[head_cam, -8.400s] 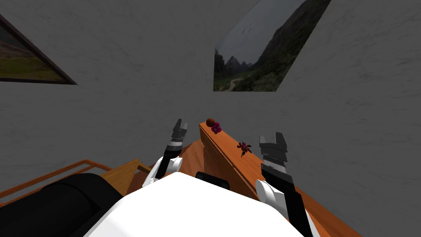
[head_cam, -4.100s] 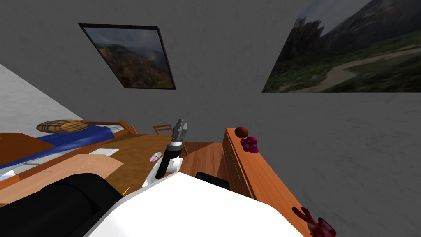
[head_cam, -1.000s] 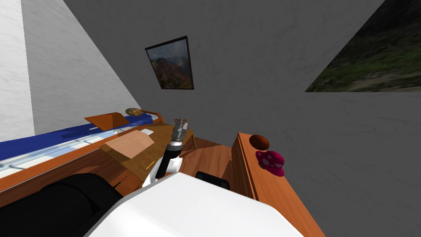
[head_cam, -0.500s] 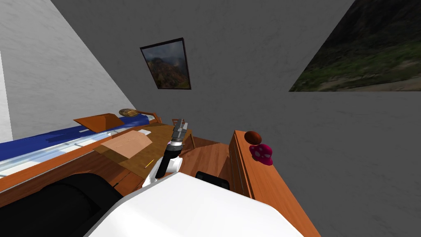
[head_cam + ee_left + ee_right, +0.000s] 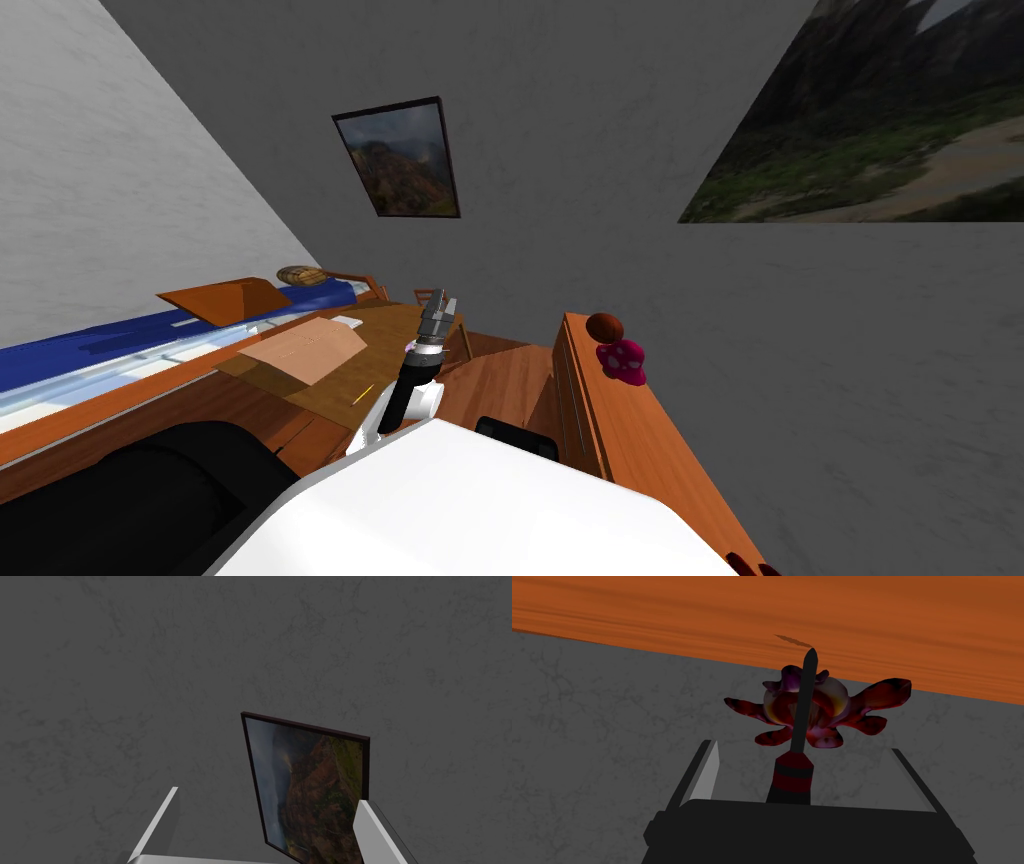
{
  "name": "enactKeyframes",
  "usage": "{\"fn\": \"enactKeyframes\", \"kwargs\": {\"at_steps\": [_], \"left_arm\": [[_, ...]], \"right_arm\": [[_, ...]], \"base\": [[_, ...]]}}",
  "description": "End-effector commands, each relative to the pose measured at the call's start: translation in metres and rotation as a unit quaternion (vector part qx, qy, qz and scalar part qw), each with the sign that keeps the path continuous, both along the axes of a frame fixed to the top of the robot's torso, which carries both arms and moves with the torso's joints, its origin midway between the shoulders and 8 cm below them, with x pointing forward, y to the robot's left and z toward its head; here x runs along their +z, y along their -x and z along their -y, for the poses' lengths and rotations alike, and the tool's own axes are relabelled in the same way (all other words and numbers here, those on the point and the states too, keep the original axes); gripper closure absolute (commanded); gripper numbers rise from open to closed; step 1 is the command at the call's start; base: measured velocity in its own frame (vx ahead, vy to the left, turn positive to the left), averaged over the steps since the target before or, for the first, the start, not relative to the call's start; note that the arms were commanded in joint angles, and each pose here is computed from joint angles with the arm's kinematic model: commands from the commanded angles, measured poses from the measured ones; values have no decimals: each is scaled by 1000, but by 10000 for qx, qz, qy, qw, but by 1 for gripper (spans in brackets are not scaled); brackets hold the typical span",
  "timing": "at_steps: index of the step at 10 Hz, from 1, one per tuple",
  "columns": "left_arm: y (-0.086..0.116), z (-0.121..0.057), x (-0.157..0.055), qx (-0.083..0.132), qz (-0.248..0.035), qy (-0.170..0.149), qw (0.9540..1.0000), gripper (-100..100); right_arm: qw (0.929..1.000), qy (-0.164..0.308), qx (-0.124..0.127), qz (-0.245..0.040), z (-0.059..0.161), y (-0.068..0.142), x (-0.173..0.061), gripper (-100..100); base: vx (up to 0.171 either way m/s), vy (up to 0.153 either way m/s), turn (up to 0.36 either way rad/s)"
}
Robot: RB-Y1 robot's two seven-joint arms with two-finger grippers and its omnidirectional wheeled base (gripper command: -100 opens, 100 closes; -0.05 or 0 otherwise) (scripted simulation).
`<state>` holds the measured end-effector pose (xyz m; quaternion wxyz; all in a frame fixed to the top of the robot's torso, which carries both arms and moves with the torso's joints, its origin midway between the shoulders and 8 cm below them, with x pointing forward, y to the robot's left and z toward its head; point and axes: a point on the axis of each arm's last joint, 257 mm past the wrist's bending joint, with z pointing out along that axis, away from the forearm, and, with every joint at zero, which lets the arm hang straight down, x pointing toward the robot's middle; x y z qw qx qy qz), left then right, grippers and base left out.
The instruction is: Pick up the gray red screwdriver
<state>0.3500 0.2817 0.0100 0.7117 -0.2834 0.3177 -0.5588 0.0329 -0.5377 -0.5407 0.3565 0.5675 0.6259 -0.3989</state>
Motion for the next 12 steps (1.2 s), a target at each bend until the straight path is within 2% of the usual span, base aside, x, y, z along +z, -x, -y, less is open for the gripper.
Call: {"fn": "enactKeyframes", "kwargs": {"at_steps": [1,3,5,7,8,12], "left_arm": [[0,0,0,0,0,0,10000,0],[0,0,0,0,0,0,10000,0],[0,0,0,0,0,0,10000,0],[0,0,0,0,0,0,10000,0],[0,0,0,0,0,0,10000,0],[0,0,0,0,0,0,10000,0]], "right_arm": [[10000,-1,90,-2,-4,-24,0,-100],[9998,-4,192,-9,-13,-60,3,-100],[9997,-4,241,-8,-14,-69,4,-100],[9997,-4,235,-6,-14,-68,3,-100],[9997,-3,241,-12,-14,-69,3,100],[9997,-2,240,2,-14,-70,4,100]], "base": [[-80,-42,-131],[-137,-81,-158],[-55,-26,-16],[2,3,3],[0,0,0],[0,0,0]]}}
